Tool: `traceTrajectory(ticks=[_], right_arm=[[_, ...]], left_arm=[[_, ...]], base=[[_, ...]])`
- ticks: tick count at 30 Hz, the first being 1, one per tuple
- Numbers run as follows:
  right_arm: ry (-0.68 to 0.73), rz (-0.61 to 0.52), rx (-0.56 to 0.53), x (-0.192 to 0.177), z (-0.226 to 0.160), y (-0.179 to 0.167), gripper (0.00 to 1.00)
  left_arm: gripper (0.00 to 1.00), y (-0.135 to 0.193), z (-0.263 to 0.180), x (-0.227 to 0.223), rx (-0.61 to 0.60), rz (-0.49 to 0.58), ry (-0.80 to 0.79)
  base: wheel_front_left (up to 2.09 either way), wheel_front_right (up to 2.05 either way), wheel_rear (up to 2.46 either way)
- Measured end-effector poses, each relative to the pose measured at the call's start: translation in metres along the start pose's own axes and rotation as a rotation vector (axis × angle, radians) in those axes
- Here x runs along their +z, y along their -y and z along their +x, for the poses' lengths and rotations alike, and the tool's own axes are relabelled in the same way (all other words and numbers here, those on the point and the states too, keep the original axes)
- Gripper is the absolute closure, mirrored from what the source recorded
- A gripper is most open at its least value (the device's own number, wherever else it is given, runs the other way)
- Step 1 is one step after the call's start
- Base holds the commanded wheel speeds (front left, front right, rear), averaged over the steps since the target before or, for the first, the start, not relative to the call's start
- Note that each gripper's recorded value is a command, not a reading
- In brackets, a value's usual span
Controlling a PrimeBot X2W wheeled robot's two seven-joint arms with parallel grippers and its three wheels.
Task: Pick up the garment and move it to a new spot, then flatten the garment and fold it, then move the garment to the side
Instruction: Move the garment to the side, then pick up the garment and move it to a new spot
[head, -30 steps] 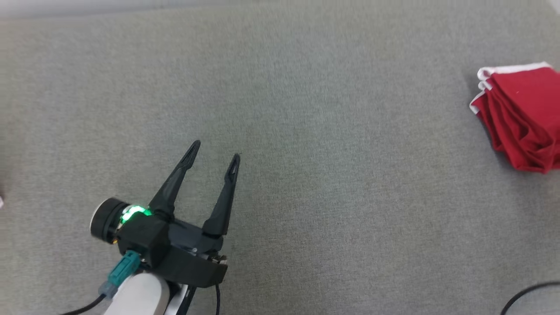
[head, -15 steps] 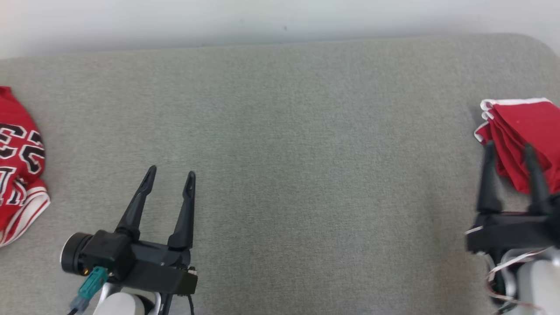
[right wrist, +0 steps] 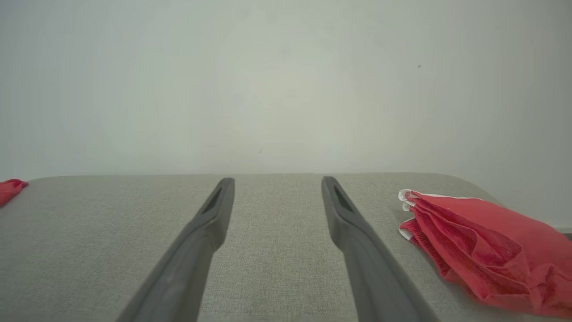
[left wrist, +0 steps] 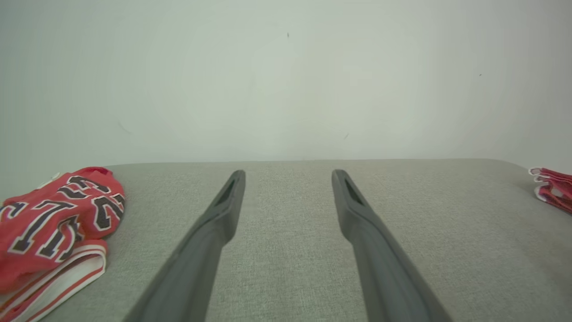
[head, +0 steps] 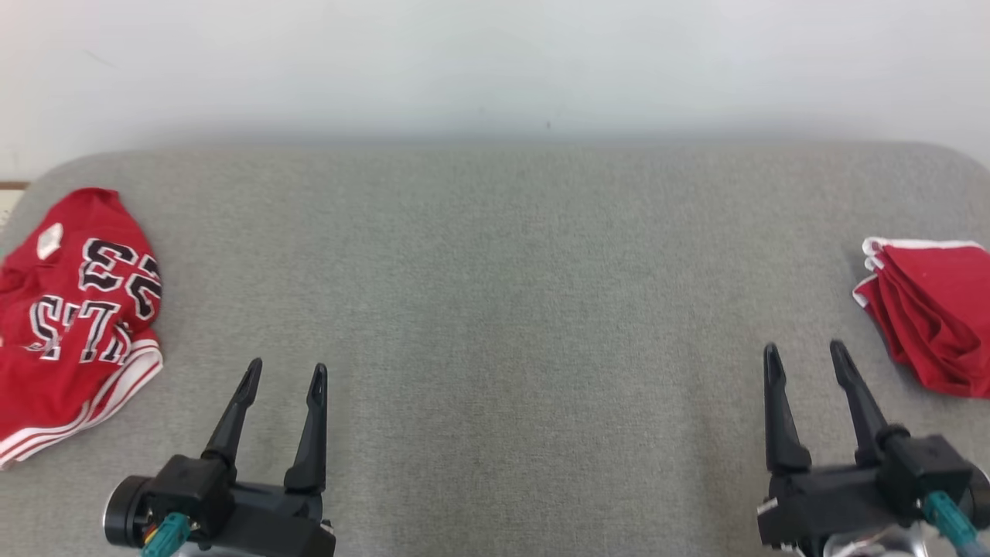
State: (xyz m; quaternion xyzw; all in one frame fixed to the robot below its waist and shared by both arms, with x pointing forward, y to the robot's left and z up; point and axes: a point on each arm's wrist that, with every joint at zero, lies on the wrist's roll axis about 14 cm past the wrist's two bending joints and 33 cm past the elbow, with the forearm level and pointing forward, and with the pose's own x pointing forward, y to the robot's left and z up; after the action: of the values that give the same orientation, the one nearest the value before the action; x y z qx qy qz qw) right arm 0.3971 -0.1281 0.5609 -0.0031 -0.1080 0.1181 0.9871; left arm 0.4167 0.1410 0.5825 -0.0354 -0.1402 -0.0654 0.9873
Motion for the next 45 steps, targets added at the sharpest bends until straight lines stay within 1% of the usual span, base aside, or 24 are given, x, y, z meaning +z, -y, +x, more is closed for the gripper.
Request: traceTrajectory(ticks=[8, 18, 45], right_arm=[[-0.012, -0.021, 0.014, 0.011, -0.023, -0.012, 0.0], [-0.032, -0.024, 0.0, 0.014, -0.039, -0.012, 0.0], [-0.029, -0.001, -0.004, 0.018, -0.037, -0.011, 0.0]], left_arm=[[0.0, -0.009, -0.018, 0.003, 0.026, 0.032, -0.014], [0.0, -0.013, -0.026, -0.001, 0.037, 0.047, -0.036], [0.0, -0.017, -0.028, -0.006, 0.054, 0.044, -0.052]], base=[[0.0, 0.0, 0.0], [0.0, 0.0, 0.0], [0.0, 0.0, 0.0]])
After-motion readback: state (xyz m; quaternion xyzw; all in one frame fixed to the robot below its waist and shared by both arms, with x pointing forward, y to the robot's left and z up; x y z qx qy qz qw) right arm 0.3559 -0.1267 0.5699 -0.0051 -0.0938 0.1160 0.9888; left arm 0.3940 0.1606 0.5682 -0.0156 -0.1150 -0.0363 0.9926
